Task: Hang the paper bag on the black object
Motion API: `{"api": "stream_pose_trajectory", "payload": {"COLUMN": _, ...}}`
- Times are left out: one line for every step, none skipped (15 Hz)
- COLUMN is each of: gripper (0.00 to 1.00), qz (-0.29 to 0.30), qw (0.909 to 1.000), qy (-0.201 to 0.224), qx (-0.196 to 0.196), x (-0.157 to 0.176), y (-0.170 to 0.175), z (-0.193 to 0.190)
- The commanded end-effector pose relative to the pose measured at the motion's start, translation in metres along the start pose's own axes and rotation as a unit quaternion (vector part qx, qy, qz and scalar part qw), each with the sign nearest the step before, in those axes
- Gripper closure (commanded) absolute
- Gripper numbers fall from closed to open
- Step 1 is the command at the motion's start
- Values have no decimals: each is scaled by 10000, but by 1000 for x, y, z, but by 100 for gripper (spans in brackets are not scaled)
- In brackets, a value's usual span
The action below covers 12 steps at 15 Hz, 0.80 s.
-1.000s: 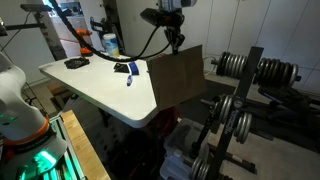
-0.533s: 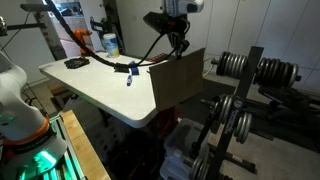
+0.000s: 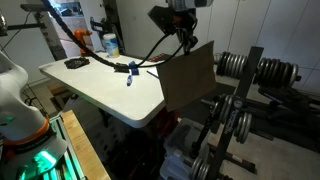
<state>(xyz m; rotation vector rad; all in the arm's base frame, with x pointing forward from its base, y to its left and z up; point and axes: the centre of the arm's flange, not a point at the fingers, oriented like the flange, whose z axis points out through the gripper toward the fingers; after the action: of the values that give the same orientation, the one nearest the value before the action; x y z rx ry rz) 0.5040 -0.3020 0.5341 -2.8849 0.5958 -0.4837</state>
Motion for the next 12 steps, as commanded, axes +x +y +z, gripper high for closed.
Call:
{"api": "stream_pose_trajectory", "payload": {"gripper": 100, "qz": 119, "qw": 9997, "qy": 165, "qx": 155, "x": 5, "y": 8, "z": -1}}
{"api": "stream_pose_trajectory", "payload": {"gripper": 100, "qz": 104, "qw": 9999, "qy": 37, "qx": 43, "x": 3, "y": 10, "z": 3}}
{"api": "stream_pose_trajectory", "payload": {"gripper": 100, "qz": 114, "qw": 9999, "qy": -44, "qx": -15, "x": 1, "y": 12, "z": 7}}
{"api": "stream_pose_trajectory", "payload": {"gripper": 100, "qz": 150, "qw": 9998, "qy": -118, "qx": -76, "x": 0, "y": 15, "z": 10}}
{"api": "stream_pose_trajectory", "payload": {"gripper": 100, "qz": 183, "qw": 9996, "qy": -194, "qx": -137, "x": 0, "y": 18, "z": 14}}
{"api": "stream_pose_trajectory", "payload": {"gripper": 100, "qz": 201, "qw": 9992, "qy": -272, "qx": -216, "x": -1, "y": 21, "z": 18}}
{"api": "stream_pose_trajectory", "payload": {"gripper": 100, "qz": 235, "qw": 9988, "qy": -327, "qx": -285, "x": -2, "y": 25, "z": 22}}
{"api": "stream_pose_trajectory", "payload": {"gripper": 100, "qz": 261, "qw": 9984, "qy": -386, "qx": -317, "x": -3, "y": 27, "z": 26}}
{"api": "stream_pose_trajectory", "payload": {"gripper": 100, "qz": 304, "qw": 9978, "qy": -464, "qx": -364, "x": -5, "y": 28, "z": 30}}
{"api": "stream_pose_trajectory", "payload": {"gripper": 100, "qz": 330, "qw": 9973, "qy": -529, "qx": -386, "x": -6, "y": 29, "z": 34}}
{"api": "stream_pose_trajectory", "payload": {"gripper": 100, "qz": 347, "qw": 9967, "qy": -598, "qx": -423, "x": -7, "y": 31, "z": 38}}
{"api": "stream_pose_trajectory", "payload": {"gripper": 100, "qz": 380, "qw": 9962, "qy": -642, "qx": -443, "x": -9, "y": 31, "z": 41}}
